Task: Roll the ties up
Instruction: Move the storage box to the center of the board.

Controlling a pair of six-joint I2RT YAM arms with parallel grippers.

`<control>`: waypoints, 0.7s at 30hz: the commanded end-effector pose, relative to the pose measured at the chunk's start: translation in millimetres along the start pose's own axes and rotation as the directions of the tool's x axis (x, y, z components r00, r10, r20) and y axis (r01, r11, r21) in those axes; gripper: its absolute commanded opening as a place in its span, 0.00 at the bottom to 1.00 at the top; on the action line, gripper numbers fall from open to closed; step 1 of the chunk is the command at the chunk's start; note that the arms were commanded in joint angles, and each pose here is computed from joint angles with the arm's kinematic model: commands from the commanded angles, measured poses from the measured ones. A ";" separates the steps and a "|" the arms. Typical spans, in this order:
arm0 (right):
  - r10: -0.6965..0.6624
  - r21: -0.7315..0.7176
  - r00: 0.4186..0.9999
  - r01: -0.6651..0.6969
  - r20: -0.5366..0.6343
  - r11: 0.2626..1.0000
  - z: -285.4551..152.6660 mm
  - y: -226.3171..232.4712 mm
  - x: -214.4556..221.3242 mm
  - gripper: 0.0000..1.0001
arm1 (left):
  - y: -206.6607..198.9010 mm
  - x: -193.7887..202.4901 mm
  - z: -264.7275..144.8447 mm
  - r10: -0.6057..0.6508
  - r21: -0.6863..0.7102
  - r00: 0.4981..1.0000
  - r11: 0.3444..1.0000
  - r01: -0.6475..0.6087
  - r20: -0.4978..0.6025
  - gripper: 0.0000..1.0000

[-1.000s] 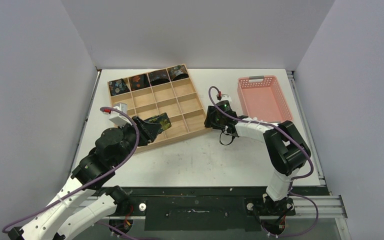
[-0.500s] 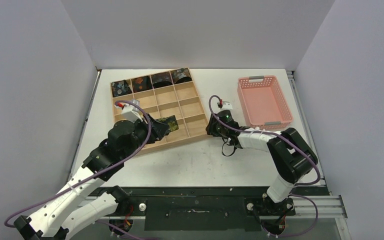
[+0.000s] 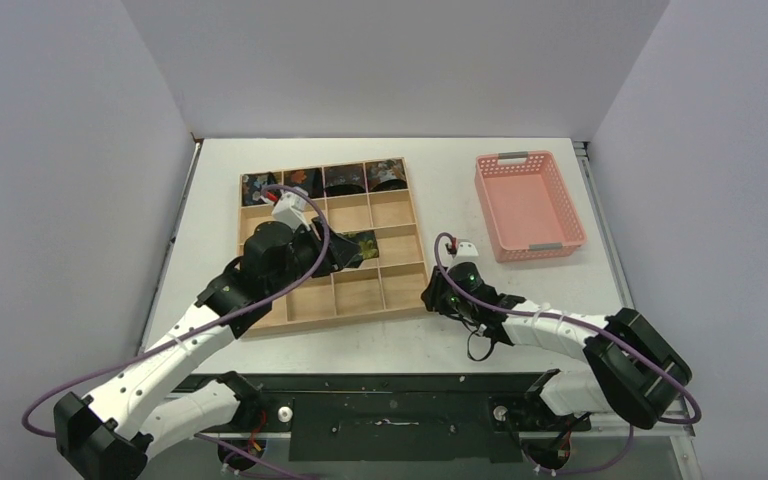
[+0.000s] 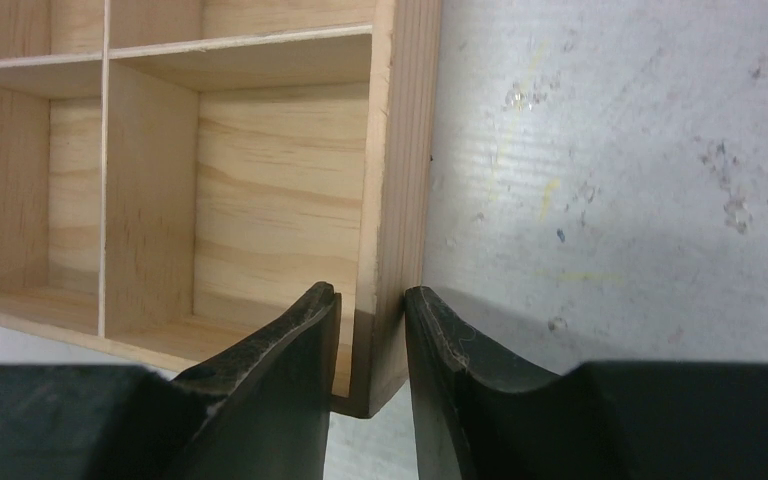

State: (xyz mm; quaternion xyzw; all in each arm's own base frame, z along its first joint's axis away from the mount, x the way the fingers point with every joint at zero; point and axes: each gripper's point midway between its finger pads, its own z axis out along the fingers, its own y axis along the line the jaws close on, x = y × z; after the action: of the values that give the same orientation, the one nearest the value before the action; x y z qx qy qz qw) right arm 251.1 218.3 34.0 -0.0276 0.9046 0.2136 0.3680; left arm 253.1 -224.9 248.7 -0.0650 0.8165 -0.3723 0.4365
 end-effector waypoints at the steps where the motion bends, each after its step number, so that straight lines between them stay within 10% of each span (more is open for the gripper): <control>1: -0.045 0.075 0.990 0.055 -0.132 0.996 -16.5 -28.5 41.5 0.30 | -37.4 -12.3 14.1 -0.017 0.162 1.000 0.987 0.016 0.003 0.00; 21: -0.033 0.069 0.992 0.024 0.126 0.997 -78.0 -8.3 -48.7 0.69 | -67.4 -62.2 82.5 0.030 0.275 0.997 0.961 -0.010 -0.068 0.00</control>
State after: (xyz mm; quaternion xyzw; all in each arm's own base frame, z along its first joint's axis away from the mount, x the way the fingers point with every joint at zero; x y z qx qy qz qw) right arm 228.4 186.5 85.7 -0.0328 0.9016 0.1921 0.3863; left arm 323.5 -271.7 271.6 -0.0297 0.8049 -0.4378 0.3995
